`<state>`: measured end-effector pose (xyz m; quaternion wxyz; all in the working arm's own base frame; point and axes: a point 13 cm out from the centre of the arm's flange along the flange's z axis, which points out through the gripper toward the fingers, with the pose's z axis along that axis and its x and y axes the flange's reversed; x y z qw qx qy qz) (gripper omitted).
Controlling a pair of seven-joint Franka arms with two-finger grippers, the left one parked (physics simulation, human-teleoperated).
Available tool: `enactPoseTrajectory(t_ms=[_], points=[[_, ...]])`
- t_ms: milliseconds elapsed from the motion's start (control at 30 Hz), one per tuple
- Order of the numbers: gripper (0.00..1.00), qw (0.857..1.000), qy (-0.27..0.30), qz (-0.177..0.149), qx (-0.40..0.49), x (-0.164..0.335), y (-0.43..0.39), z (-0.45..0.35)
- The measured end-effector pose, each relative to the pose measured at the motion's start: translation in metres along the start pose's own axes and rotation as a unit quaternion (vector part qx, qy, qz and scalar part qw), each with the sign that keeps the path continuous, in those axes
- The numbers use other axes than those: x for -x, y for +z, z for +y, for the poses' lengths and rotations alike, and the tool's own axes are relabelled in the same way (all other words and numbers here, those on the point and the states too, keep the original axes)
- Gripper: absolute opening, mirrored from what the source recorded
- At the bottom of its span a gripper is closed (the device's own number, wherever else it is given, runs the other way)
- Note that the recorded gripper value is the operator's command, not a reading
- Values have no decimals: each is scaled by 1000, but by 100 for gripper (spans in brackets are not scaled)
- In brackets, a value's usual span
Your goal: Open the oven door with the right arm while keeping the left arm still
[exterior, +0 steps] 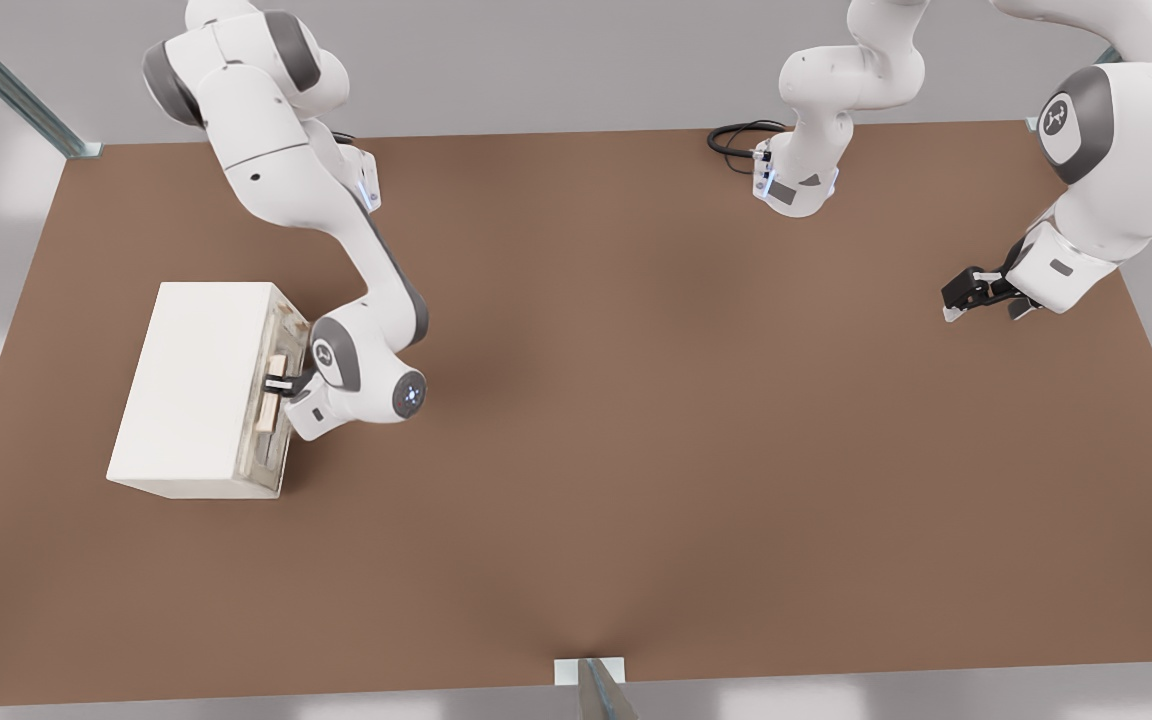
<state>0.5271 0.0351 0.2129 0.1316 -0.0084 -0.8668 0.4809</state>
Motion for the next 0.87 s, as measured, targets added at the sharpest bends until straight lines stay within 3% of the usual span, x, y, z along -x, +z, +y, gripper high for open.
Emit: enactPoseTrajectory(t_ms=[167,267,300,333,367,467,567,667,867], points=[[0,997,27,-35,67,7,-66,0],[0,969,98,-4,228,18,-107,-72],[13,952,118,13,281,15,-107,-103],[47,933,137,25,332,13,-108,-134],[100,914,150,33,375,12,-108,-160],[100,882,140,19,450,8,-134,-195],[100,871,113,-3,477,1,-157,-217],[100,859,132,-23,494,8,-138,-271],[100,870,74,-61,484,7,-131,-285]])
